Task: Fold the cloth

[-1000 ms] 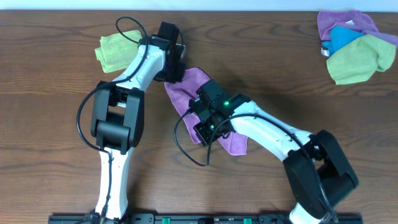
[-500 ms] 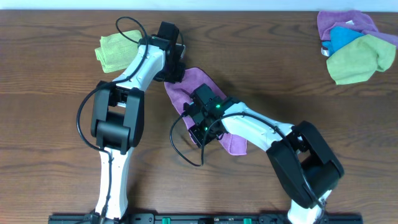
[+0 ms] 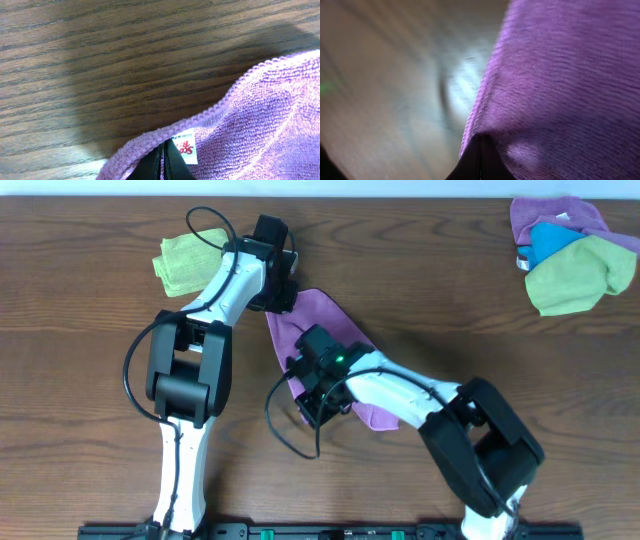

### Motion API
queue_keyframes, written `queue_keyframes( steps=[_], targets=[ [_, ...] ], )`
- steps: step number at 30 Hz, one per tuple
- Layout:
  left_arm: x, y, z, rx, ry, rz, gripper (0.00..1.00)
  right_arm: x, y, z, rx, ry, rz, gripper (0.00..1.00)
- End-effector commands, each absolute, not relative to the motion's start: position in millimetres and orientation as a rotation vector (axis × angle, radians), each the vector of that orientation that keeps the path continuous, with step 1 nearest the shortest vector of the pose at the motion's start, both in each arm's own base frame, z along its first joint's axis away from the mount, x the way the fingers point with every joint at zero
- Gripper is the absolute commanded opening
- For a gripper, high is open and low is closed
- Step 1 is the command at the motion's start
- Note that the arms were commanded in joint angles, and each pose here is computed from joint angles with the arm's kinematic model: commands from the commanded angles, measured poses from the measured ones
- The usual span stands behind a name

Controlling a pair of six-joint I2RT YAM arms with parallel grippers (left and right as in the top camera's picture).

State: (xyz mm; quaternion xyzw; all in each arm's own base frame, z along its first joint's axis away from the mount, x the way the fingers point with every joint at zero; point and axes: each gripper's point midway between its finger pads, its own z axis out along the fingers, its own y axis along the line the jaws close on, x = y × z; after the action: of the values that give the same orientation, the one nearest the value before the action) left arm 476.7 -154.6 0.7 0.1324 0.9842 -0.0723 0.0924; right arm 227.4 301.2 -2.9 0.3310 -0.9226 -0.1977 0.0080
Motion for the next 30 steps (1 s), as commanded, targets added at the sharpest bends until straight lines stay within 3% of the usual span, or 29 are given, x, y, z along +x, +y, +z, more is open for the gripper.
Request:
queue_keyframes(
  steps=[1,6,11,30],
  targets=[
    [479,-139,-24,0.363,2.962,-0.136,0.06,200,313,-10,1.075,-2.79,-0.647,0.02],
    [480,-140,-24,0.362,2.955,-0.137,0.06,177,335,-6,1.218,-2.708,-0.715,0.02],
    [480,-140,-24,0.362,2.955,-0.137,0.06,180,334,-7,1.227,-2.725,-0.693,0.01],
    [504,-135,12,0.334,2.899,-0.142,0.06,282,299,115,1.301,-3.107,-0.442,0.02]
  ],
)
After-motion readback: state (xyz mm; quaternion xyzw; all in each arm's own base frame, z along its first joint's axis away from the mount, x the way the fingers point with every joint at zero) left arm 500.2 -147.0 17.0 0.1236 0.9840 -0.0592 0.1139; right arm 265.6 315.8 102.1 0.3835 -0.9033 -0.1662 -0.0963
